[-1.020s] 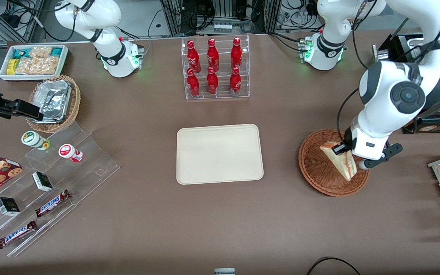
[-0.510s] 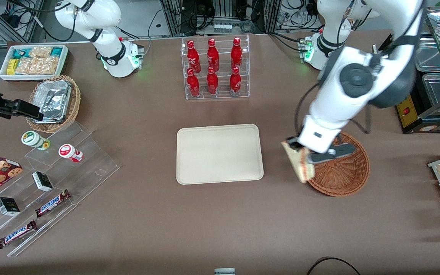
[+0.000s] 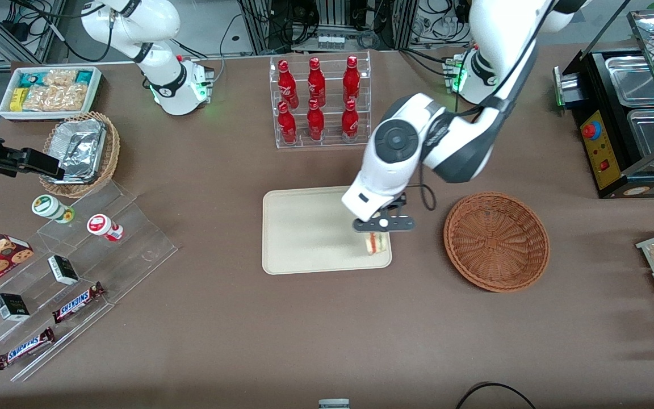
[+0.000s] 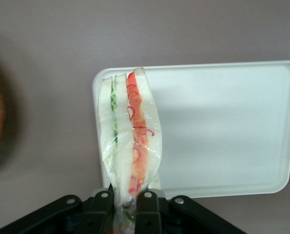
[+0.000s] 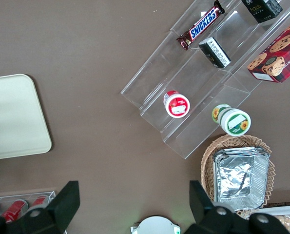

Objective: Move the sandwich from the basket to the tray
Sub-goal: 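Lift the sandwich and carry it over the cream tray, then lower the sandwich onto the tray and open the left gripper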

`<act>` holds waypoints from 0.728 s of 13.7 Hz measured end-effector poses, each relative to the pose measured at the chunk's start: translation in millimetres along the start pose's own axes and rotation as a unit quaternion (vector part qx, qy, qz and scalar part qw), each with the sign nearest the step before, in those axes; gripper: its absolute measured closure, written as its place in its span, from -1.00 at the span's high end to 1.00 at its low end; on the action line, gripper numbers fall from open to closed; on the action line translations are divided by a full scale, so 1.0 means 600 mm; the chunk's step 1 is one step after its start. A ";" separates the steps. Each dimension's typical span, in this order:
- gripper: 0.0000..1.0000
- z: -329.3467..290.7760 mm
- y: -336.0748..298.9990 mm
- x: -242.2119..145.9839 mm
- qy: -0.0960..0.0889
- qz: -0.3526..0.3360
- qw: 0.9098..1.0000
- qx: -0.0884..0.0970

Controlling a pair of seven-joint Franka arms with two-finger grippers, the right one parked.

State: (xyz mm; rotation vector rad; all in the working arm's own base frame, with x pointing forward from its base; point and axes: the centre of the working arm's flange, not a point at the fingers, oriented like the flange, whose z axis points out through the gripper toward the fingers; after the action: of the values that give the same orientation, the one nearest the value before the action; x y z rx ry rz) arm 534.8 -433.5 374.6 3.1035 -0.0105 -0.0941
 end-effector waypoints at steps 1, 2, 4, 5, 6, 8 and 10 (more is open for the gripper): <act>-0.69 0.021 0.021 -0.007 0.002 0.006 1.000 -0.005; -0.69 0.041 0.042 -0.015 0.002 0.013 1.000 -0.009; -0.69 0.080 0.085 -0.035 0.006 0.031 0.999 -0.014; -0.69 0.099 0.102 -0.044 0.011 0.035 0.999 -0.011; -0.69 0.117 0.115 -0.051 0.018 0.034 0.999 -0.007; -0.69 0.156 0.134 -0.060 0.029 0.029 0.999 -0.002; -0.69 0.188 0.147 -0.067 0.035 0.026 0.999 -0.005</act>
State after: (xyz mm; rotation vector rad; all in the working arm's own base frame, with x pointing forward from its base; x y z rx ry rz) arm 487.5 -525.7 267.6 3.0911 -0.0883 0.0152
